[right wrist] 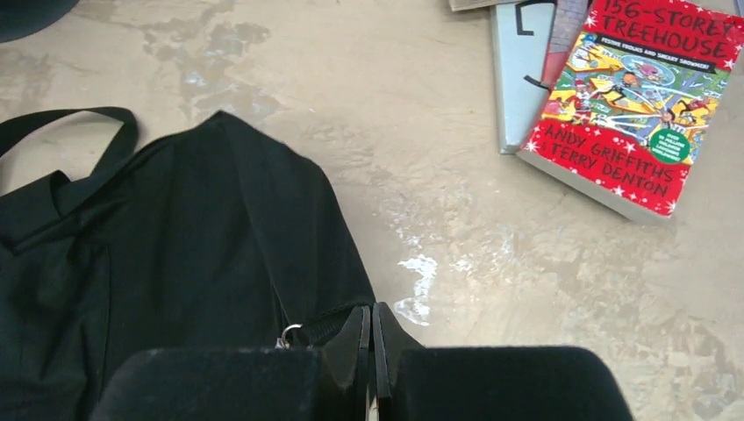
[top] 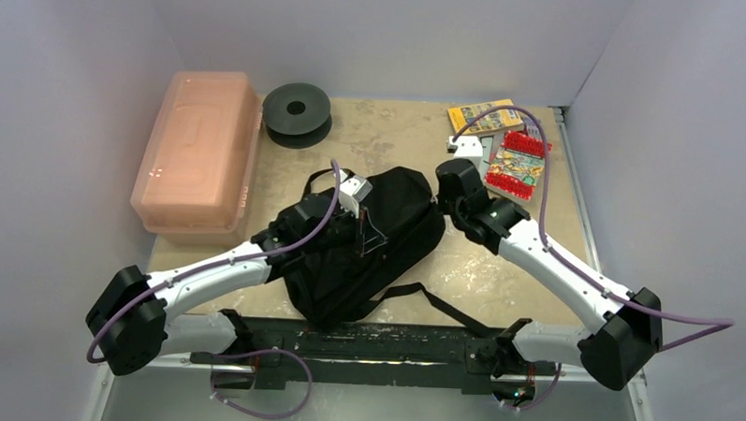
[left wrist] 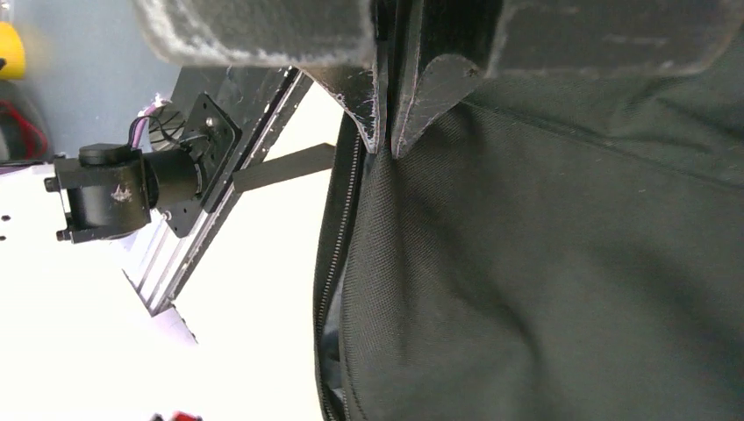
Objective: Pack the student bag
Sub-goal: Unzip the student bag at the center of the board.
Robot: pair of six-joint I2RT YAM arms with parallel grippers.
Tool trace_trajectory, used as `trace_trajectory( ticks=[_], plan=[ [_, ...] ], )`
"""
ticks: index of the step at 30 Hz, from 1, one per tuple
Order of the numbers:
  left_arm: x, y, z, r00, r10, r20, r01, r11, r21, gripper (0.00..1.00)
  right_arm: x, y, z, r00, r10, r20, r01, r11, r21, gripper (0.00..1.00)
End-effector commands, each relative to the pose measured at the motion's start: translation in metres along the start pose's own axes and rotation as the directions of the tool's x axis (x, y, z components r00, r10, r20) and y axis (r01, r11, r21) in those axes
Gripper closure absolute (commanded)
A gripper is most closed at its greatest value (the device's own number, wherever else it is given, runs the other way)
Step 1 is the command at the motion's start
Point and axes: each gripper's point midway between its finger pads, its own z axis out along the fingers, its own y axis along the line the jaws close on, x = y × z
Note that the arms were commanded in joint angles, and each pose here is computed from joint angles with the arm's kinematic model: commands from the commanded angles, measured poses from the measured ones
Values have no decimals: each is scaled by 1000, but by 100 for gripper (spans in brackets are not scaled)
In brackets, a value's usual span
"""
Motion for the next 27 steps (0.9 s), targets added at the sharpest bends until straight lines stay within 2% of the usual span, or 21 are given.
trace_trajectory(
  ticks=[1,4,10,14,19,27],
  plan=[
    [5,3,-13,992,120,-29,-121,991,-57,100,-63,-24,-6,985,-9,173,10,1000,-7,100],
    [-1,6,-14,987,153,-46,-157,982,-105,99,-55,-6,-19,985,38,169,-11,988,-154,100],
    [-26,-2,4,978,205,-40,-208,963,-170,62,-48,21,-51,985,83,149,-20,922,-386,100],
    [-46,-10,19,972,231,-38,-234,954,-186,48,-50,17,-63,981,123,152,-52,913,-405,100],
    [-64,-40,29,967,256,-9,-256,962,-92,40,-48,17,-68,982,123,141,-54,908,-415,100],
    [-71,-67,47,969,247,-27,-247,969,14,38,-55,13,-78,977,136,164,-55,905,-422,100]
  ],
)
